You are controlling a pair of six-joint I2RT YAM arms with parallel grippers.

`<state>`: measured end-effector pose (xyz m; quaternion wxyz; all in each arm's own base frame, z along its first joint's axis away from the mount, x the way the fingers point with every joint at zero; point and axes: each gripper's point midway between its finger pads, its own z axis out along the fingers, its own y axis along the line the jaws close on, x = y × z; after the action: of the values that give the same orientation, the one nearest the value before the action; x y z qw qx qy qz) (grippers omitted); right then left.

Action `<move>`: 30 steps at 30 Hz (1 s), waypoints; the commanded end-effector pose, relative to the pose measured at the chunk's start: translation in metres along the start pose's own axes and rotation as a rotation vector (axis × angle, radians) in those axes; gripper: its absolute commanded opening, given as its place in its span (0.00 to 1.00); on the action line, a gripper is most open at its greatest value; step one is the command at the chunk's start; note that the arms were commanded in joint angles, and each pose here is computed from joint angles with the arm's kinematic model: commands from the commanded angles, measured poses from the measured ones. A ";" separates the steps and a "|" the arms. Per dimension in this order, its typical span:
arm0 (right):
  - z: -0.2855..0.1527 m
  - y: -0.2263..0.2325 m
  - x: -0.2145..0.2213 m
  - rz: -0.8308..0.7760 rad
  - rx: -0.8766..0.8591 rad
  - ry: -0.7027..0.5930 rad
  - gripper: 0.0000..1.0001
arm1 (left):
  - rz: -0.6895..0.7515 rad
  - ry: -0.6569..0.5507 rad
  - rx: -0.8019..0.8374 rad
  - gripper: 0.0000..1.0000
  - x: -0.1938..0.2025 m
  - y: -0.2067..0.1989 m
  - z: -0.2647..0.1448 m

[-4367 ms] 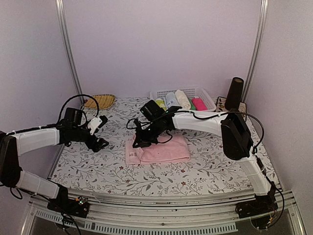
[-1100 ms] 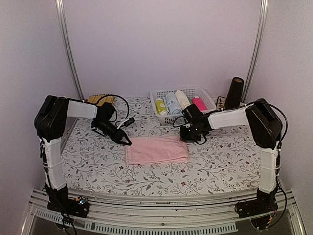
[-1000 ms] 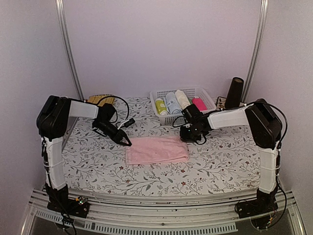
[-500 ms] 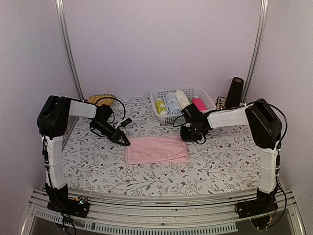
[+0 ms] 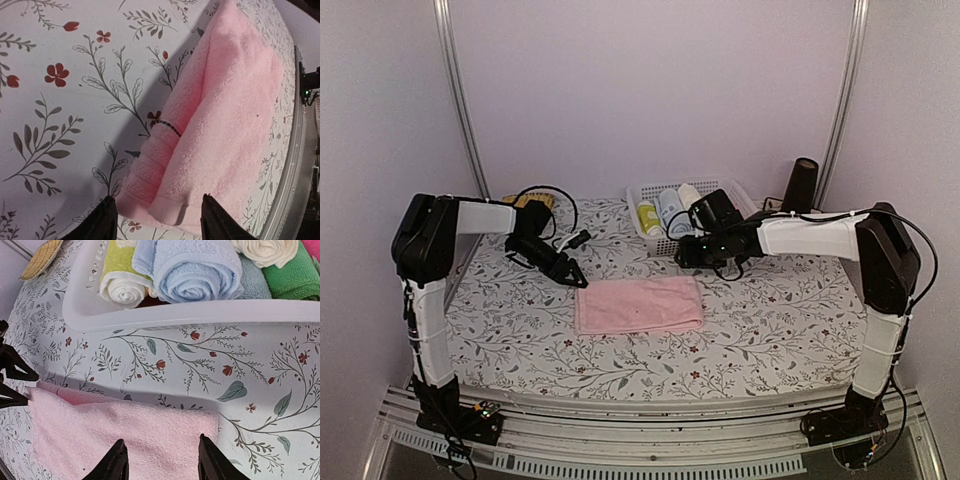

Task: Roll the towels
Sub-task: Smooth out the towel at the center of the board.

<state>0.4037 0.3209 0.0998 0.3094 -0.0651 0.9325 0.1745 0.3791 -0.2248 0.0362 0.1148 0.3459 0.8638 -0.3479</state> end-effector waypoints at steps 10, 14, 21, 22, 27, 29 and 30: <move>0.029 0.003 0.017 -0.017 -0.004 0.057 0.49 | 0.110 -0.022 0.055 0.49 -0.012 -0.023 0.000; 0.042 -0.002 0.027 -0.013 0.017 0.083 0.48 | 0.115 -0.003 0.052 0.33 -0.009 -0.021 0.004; 0.054 -0.011 0.032 -0.015 0.064 0.092 0.47 | 0.081 0.028 0.005 0.04 -0.001 -0.011 0.007; 0.055 -0.013 0.033 -0.015 0.070 0.092 0.46 | 0.074 0.030 0.000 0.00 0.000 -0.010 0.007; 0.060 -0.022 0.036 -0.015 0.113 0.097 0.44 | 0.007 0.037 -0.029 0.00 0.003 -0.007 0.005; 0.064 -0.028 0.040 -0.013 0.140 0.103 0.44 | -0.023 0.039 -0.046 0.00 0.005 -0.006 0.002; 0.065 -0.031 0.042 -0.014 0.153 0.107 0.44 | -0.037 0.036 -0.048 0.00 0.006 -0.006 -0.001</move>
<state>0.4107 0.3238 0.0335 0.2691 -0.0653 0.9517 0.1324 0.3742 -0.2309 0.0363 0.1120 0.3621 0.8632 -0.3334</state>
